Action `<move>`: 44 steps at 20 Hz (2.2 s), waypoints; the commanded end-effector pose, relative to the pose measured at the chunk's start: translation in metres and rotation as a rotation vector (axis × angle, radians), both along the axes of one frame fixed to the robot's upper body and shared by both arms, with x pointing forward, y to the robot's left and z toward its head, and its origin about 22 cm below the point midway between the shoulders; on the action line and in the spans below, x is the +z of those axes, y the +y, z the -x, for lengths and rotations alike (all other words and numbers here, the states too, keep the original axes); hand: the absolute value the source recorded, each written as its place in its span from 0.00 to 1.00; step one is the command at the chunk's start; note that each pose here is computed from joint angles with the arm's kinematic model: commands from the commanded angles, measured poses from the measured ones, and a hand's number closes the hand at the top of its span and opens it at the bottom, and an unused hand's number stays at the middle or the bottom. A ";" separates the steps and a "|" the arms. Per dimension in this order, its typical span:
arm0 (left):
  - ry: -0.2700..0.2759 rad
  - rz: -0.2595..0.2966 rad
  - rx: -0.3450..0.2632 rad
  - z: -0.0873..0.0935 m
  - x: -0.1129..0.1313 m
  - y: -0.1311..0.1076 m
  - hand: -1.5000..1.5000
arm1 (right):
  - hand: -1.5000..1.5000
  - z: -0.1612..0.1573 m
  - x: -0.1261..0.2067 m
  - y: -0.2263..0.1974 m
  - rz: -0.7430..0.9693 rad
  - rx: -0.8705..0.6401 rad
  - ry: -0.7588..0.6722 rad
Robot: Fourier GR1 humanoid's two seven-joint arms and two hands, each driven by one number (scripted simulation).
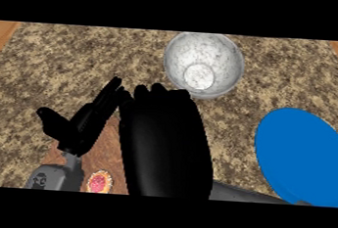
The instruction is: Pick the lemon from the plate and place it in the bowl
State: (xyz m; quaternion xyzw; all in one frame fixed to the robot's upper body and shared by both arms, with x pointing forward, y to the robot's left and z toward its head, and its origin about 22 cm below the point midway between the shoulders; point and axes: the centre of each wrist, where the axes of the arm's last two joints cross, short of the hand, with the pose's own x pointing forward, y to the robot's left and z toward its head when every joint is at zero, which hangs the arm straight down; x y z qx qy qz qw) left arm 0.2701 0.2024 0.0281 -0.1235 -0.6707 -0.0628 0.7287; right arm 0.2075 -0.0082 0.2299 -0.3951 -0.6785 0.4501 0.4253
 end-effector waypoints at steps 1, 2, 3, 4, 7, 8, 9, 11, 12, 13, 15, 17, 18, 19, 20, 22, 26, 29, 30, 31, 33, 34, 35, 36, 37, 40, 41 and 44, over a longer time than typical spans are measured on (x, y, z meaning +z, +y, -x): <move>-0.005 -0.008 -0.004 0.006 -0.004 0.003 0.50 | 1.00 -0.011 0.032 0.005 -0.037 -0.145 0.012; 0.007 0.012 -0.023 0.019 -0.010 -0.005 0.50 | 1.00 -0.026 0.024 0.007 -0.051 -0.141 0.033; -0.003 0.000 -0.003 0.008 0.004 0.011 0.50 | 1.00 -0.022 0.020 0.006 -0.055 -0.166 0.004; 0.001 -0.001 -0.003 0.010 0.000 -0.004 0.50 | 1.00 -0.049 0.021 0.001 -0.033 -0.169 0.008; 0.006 -0.013 0.012 0.011 -0.009 0.000 0.50 | 1.00 -0.075 0.018 -0.020 -0.067 -0.203 -0.009; 0.001 -0.007 -0.016 -0.003 0.009 -0.006 0.50 | 1.00 -0.083 0.022 -0.013 -0.094 -0.190 0.022; -0.011 -0.001 0.003 0.003 -0.006 -0.011 0.50 | 1.00 -0.080 0.020 -0.008 -0.104 -0.170 0.023; 0.000 0.007 -0.002 0.006 0.001 0.006 0.50 | 1.00 -0.104 0.013 -0.021 -0.116 -0.204 0.016; -0.017 0.002 0.003 0.010 -0.015 0.000 0.50 | 1.00 -0.100 0.023 -0.021 -0.113 -0.189 0.008; -0.017 -0.009 -0.011 -0.004 0.000 0.000 0.50 | 1.00 -0.132 0.002 -0.032 -0.104 -0.213 0.018; -0.003 0.004 -0.032 0.009 -0.009 -0.010 0.50 | 1.00 -0.146 0.012 -0.021 -0.119 -0.197 0.010; -0.021 -0.003 -0.013 -0.009 0.008 -0.007 0.50 | 1.00 -0.171 0.010 -0.044 -0.089 -0.215 -0.011; -0.018 0.010 -0.002 -0.006 -0.001 -0.007 0.50 | 1.00 -0.176 -0.014 -0.051 -0.074 -0.214 -0.011; -0.029 -0.004 -0.014 -0.006 0.015 -0.003 0.50 | 1.00 -0.177 -0.039 -0.035 -0.055 -0.220 -0.005; -0.015 0.001 -0.017 0.001 0.003 -0.022 0.50 | 1.00 -0.193 -0.022 -0.042 -0.036 -0.223 -0.024; -0.008 0.011 -0.010 0.009 -0.001 -0.009 0.50 | 1.00 -0.207 -0.036 -0.062 0.006 -0.267 -0.028; -0.010 0.002 -0.030 -0.003 0.001 -0.016 0.50 | 1.00 -0.230 -0.066 -0.077 0.108 -0.314 0.034; -0.024 0.025 -0.060 0.002 0.005 -0.022 0.50 | 1.00 -0.239 -0.074 -0.073 0.074 -0.396 0.198; -0.018 0.014 -0.040 -0.004 -0.001 -0.014 0.50 | 1.00 -0.243 -0.075 -0.079 0.054 -0.417 0.211; -0.027 -0.009 -0.055 -0.010 0.007 -0.019 0.50 | 0.00 -0.249 -0.069 -0.083 0.026 -0.461 0.209; -0.014 0.001 -0.068 0.006 0.008 -0.022 0.50 | 0.00 -0.251 -0.091 -0.103 -0.060 -0.445 0.218; -0.029 -0.001 -0.045 -0.004 0.003 -0.015 0.50 | 0.00 -0.250 -0.088 -0.088 -0.067 -0.393 0.216; -0.025 0.004 -0.045 -0.007 0.010 -0.008 0.50 | 0.00 -0.247 -0.105 -0.093 -0.106 -0.357 0.229; -0.026 0.006 -0.059 -0.001 0.006 -0.019 0.50 | 0.00 -0.253 -0.093 -0.100 -0.144 -0.371 0.207; -0.011 0.018 -0.043 -0.006 0.014 -0.021 0.50 | 0.00 -0.249 -0.108 -0.105 -0.204 -0.349 0.205; -0.018 0.014 -0.040 0.005 -0.008 -0.001 0.50 | 0.00 -0.250 -0.097 -0.102 -0.398 -0.325 0.137; -0.030 0.007 -0.030 -0.002 0.010 -0.008 0.50 | 0.00 -0.248 -0.100 -0.105 -0.500 -0.328 0.114; -0.004 -0.003 -0.028 0.006 0.002 -0.018 0.50 | 0.00 -0.244 -0.080 -0.094 -0.735 -0.242 -0.047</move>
